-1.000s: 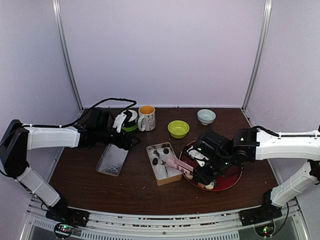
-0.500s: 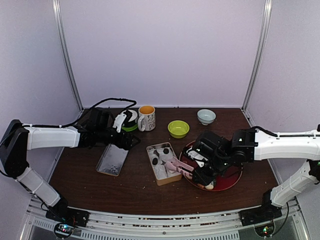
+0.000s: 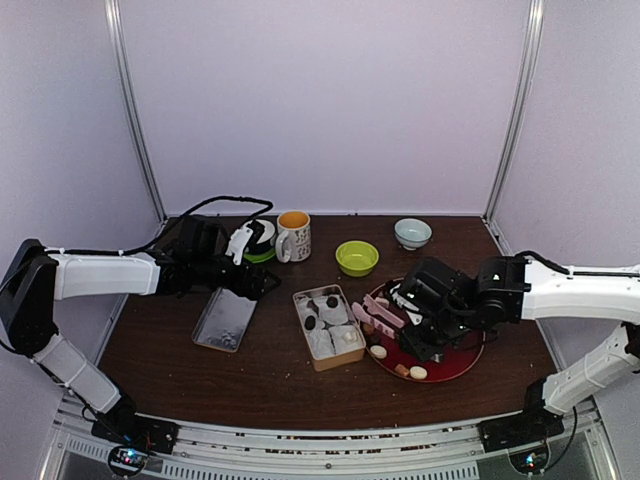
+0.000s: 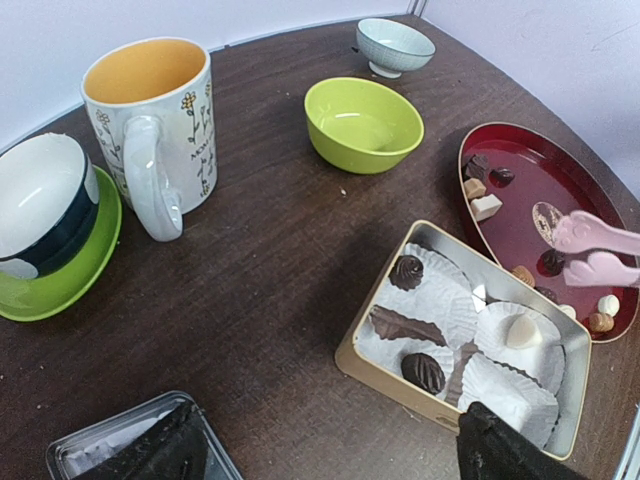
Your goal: Pack the chocolate
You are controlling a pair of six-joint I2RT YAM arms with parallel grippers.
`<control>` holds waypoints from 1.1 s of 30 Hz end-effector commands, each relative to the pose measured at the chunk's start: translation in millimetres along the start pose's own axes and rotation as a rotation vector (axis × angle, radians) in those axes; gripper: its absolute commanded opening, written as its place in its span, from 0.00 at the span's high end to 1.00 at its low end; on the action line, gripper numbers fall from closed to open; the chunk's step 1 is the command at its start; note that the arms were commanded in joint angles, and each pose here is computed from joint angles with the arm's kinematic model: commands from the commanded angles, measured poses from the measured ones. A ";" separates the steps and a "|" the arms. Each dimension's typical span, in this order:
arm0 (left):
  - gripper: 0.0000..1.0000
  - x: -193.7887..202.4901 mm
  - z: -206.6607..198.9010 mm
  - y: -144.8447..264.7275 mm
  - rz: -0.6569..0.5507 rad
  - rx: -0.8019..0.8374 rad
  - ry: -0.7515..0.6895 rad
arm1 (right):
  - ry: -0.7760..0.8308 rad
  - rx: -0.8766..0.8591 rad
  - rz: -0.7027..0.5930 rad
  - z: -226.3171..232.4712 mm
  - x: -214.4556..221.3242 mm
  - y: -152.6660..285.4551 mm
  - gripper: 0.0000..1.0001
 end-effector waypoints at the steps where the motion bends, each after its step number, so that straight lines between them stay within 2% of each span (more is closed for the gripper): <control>1: 0.11 -6.0 -1.7 2.1 -0.030 0.003 -0.018 | -0.078 0.120 0.022 -25.2 9.7 -2.8 0.69; 6: 0.11 -6.2 -1.6 2.2 -0.030 0.003 -0.019 | -0.127 0.157 0.060 -38.7 16.9 -10.6 0.69; 22: 0.11 -6.0 -1.5 1.5 -0.030 0.005 -0.019 | -0.143 0.063 0.208 -39.1 52.6 -0.8 0.66; 33: 0.11 -6.2 -1.7 2.0 -0.029 0.004 -0.020 | -0.147 0.039 0.233 -35.1 58.6 -11.9 0.65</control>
Point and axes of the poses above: each gripper's point midway between its finger pads, its own y axis back along the fingers, its own z axis along the line the jaws close on, x = y × z, the point moved 7 cm from there along y, back along the fingers, and after that the axes turned 7 degrees about y, right-handed, at the moved point
